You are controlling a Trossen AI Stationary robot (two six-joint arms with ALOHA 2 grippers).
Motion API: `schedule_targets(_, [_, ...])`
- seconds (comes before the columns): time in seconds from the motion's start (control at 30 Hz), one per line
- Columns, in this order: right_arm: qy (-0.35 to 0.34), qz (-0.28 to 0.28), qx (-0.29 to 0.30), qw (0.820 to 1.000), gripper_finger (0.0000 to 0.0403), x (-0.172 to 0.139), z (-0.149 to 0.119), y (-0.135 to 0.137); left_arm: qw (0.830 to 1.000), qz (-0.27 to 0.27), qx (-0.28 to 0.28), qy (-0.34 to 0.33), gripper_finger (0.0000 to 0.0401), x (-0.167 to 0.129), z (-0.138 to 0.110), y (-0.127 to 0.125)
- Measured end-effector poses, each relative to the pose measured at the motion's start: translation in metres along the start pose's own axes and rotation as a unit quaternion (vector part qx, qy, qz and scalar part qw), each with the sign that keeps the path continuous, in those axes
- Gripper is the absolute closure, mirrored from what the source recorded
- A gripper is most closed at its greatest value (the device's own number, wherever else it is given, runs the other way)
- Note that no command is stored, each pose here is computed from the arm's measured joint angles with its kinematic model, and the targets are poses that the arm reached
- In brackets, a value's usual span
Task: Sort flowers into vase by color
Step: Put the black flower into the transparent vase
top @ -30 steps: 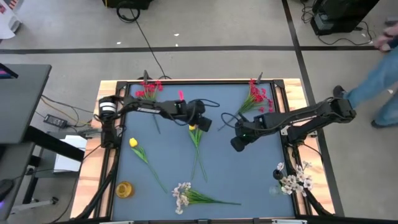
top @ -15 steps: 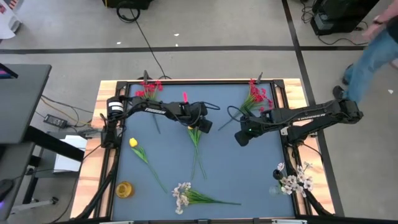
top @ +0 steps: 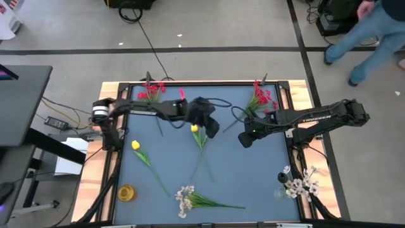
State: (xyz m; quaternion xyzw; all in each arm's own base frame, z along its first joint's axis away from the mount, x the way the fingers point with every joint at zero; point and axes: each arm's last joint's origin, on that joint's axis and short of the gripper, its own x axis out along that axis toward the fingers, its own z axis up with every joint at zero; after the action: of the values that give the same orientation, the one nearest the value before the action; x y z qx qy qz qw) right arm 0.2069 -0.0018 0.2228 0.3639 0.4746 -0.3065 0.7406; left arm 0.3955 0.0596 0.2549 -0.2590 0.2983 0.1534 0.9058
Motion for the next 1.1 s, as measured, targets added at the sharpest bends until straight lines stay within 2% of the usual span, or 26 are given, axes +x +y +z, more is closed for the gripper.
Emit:
schedule_targets(0.07, [-0.001,0.002,0.003,1.0,0.039,0.0,0.0,0.0,0.999,0.05,0.005,-0.005,0.0305,-0.007,0.002,0.009])
schedule_targets(0.2, [-0.004,0.005,0.005,1.0,0.039,0.0,0.001,0.001,0.992,0.103,-0.044,0.055,0.0292,0.003,-0.004,0.039])
schedule_targets(0.37, [-0.005,0.006,0.006,1.0,0.039,0.0,0.001,0.001,0.988,0.082,-0.061,0.112,0.0253,0.028,-0.021,0.044])
schedule_targets(0.57, [-0.003,0.003,0.018,1.0,0.0389,0.0,0.001,0.0,0.982,0.076,-0.069,0.158,0.0199,0.045,-0.046,0.029])
schedule_targets(0.73, [-0.002,0.003,0.018,1.0,0.0383,0.0,0.001,0.0,0.977,0.082,-0.08,0.181,0.0173,0.057,-0.063,0.019])
schedule_targets(0.97, [0.001,0.006,0.007,1.0,0.0382,0.0,0.0,0.001,0.97,0.116,-0.09,0.192,0.0177,0.077,-0.078,0.027])
schedule_targets(1.1, [0.01,0.011,0.002,1.0,0.0385,0.0,0.0,0.001,0.969,0.123,-0.088,0.196,0.022,0.08,-0.082,0.028])
